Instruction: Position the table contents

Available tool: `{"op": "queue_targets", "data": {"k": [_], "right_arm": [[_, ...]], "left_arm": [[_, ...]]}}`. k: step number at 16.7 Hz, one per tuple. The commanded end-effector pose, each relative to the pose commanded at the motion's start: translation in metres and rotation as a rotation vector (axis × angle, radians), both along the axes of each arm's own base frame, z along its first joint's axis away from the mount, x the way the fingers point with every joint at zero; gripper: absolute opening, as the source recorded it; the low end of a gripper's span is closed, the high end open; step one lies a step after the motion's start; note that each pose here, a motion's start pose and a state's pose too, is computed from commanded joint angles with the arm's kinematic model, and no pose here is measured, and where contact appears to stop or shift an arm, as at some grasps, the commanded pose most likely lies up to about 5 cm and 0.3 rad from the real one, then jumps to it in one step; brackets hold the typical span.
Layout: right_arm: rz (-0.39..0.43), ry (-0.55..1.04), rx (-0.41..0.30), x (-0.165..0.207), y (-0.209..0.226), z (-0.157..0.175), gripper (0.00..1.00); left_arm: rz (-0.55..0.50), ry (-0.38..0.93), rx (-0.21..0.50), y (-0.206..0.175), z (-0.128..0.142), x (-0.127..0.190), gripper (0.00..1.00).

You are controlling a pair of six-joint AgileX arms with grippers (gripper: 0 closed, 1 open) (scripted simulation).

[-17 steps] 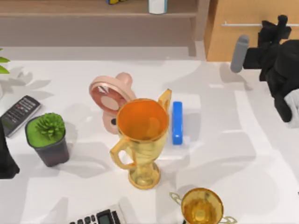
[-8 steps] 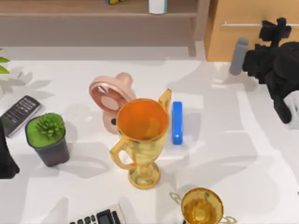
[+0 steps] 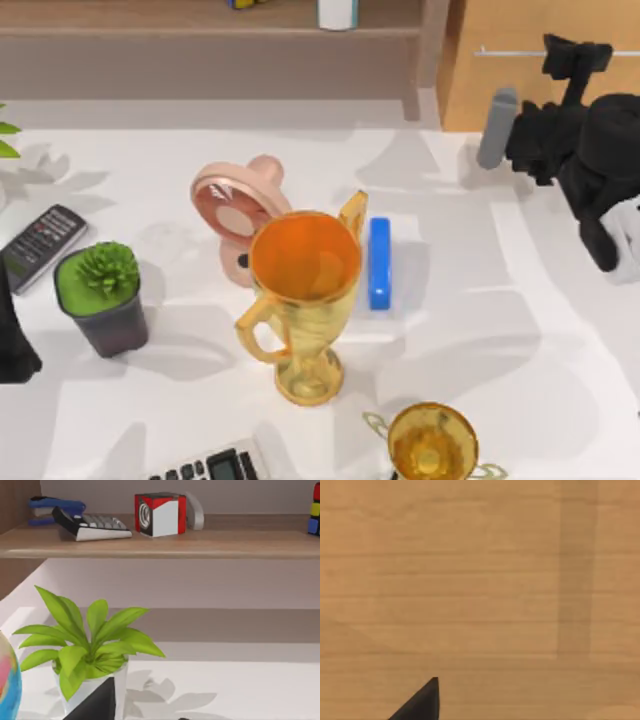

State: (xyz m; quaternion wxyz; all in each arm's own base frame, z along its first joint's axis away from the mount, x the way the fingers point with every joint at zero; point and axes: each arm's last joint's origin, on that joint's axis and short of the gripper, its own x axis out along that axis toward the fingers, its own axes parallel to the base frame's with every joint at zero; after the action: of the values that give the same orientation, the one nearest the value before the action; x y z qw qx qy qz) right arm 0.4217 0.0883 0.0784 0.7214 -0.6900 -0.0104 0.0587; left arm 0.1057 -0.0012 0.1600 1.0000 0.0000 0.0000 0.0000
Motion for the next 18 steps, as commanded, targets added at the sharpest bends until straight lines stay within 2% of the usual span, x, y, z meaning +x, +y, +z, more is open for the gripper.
{"op": "queue_targets", "data": {"k": [3,10,13,18], "right_arm": [[0.081,0.005,0.039,-0.009,0.011,0.002,1.0],[0.187,-0.013,0.087,-0.024,0.024,0.012,1.0],[0.199,-0.04,0.098,-0.026,0.024,0.019,1.0],[0.172,-0.041,0.088,-0.027,0.018,0.016,1.0]], "left_arm": [[0.0,0.0,0.0,0.0,0.0,0.0,1.0],[0.0,0.0,0.0,0.0,0.0,0.0,1.0],[0.0,0.0,0.0,0.0,0.0,0.0,1.0],[0.0,0.0,0.0,0.0,0.0,0.0,1.0]]}}
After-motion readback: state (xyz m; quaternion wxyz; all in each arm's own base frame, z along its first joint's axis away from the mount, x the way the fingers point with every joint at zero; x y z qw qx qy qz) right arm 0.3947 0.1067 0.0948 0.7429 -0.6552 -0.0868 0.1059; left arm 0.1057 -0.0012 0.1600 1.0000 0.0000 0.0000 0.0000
